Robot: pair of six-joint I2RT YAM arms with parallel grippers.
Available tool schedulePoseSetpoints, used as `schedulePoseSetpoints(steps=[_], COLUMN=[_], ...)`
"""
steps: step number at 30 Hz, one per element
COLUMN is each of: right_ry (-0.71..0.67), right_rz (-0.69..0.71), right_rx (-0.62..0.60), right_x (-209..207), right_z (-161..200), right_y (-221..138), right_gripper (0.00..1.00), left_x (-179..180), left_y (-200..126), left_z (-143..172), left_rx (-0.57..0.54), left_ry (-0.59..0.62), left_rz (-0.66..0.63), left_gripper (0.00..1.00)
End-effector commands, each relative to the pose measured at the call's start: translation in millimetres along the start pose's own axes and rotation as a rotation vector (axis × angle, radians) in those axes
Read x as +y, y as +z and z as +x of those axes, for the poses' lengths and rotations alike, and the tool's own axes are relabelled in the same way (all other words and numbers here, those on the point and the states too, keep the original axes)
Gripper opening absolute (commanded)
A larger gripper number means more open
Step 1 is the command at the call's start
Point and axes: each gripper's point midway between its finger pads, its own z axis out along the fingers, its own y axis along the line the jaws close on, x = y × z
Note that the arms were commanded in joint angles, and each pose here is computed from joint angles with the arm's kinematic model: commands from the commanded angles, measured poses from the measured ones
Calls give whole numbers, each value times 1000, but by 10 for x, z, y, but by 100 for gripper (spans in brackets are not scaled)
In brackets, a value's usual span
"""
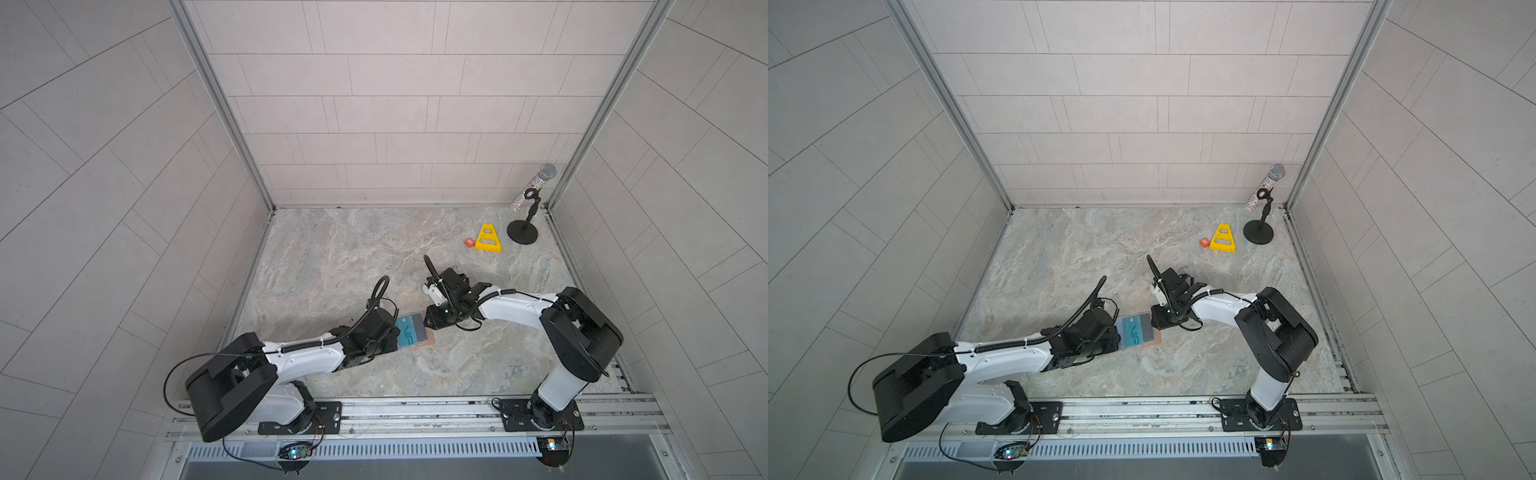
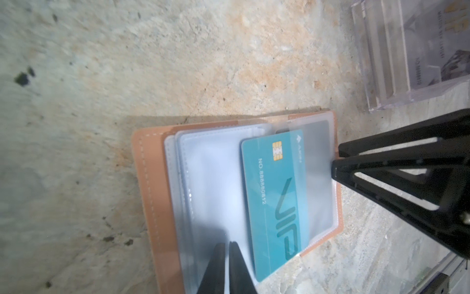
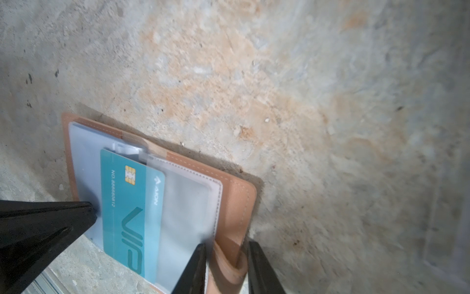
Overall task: Insert credit cards into a card holder
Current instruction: Insert the credit card into the card slot.
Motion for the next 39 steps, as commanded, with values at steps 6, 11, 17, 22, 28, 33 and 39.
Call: schedulePoseSetpoints(steps=[6, 11, 17, 22, 28, 33, 39], right_ry=[33, 33, 32, 32, 32, 32, 32], right_rz=[91, 90, 89, 90, 90, 91, 90], right_rx=[119, 122, 120, 117, 118, 118, 118], right_x=[-243, -237, -231, -231, -232, -237, -236], right_z=[380, 396, 395, 392, 394, 400, 405], right_y=[168, 187, 185, 180, 180, 178, 177], right_gripper=[30, 30, 30, 30, 30, 30, 30], left_x=[90, 38, -3, -6, -37, -55, -100], left_y=[92, 116, 58, 0, -56, -37, -3], left_z=[117, 127, 77, 39, 1, 2, 6], left_rx=[62, 76, 67, 58, 44, 48, 54], left_ry=[28, 34, 66, 109, 159, 169, 171], left_rz=[-57, -48, -60, -107, -152, -161, -148], left_gripper=[10, 10, 10, 10, 10, 10, 10])
